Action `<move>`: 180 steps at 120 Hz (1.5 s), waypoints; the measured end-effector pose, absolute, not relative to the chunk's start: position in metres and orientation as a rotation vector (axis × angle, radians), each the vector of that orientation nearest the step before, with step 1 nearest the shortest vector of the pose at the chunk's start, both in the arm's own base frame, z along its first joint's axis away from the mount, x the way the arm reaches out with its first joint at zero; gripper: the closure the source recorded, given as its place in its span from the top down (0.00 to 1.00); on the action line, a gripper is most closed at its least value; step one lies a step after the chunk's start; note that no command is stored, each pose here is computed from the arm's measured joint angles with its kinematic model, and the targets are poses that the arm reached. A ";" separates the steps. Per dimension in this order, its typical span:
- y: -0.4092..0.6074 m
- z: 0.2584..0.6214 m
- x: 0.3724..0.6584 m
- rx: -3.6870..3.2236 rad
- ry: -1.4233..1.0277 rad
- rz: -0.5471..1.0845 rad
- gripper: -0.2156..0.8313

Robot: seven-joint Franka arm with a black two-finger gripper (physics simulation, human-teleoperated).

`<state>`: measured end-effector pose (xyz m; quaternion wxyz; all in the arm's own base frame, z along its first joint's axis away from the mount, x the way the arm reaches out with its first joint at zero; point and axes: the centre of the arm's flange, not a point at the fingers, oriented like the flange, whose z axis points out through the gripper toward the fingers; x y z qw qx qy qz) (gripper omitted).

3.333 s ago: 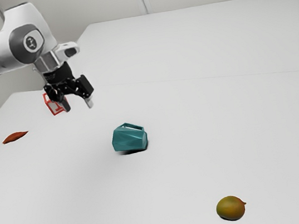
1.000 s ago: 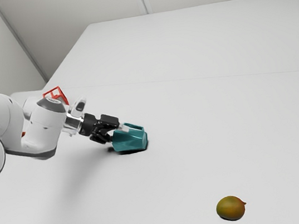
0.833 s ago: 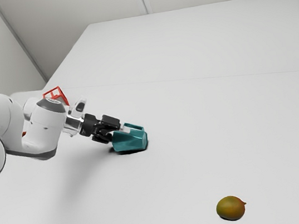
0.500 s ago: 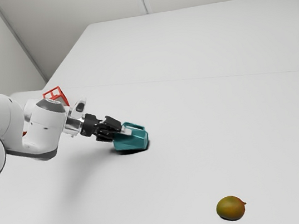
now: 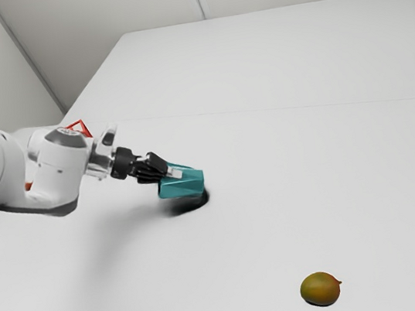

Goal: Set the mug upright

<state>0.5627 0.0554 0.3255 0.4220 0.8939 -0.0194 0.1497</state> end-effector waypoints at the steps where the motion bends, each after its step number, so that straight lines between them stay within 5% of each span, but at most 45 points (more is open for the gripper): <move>1: 0.055 0.327 0.563 2.238 -0.052 0.379 0.07; 45: 0.013 0.406 0.561 2.456 -0.421 0.445 0.05; 88: -0.007 0.427 0.568 2.807 -0.882 0.286 0.04; 120: -0.050 0.415 0.570 2.908 -1.049 0.115 0.04; 180: -0.074 0.374 0.562 3.011 -0.983 -0.068 0.04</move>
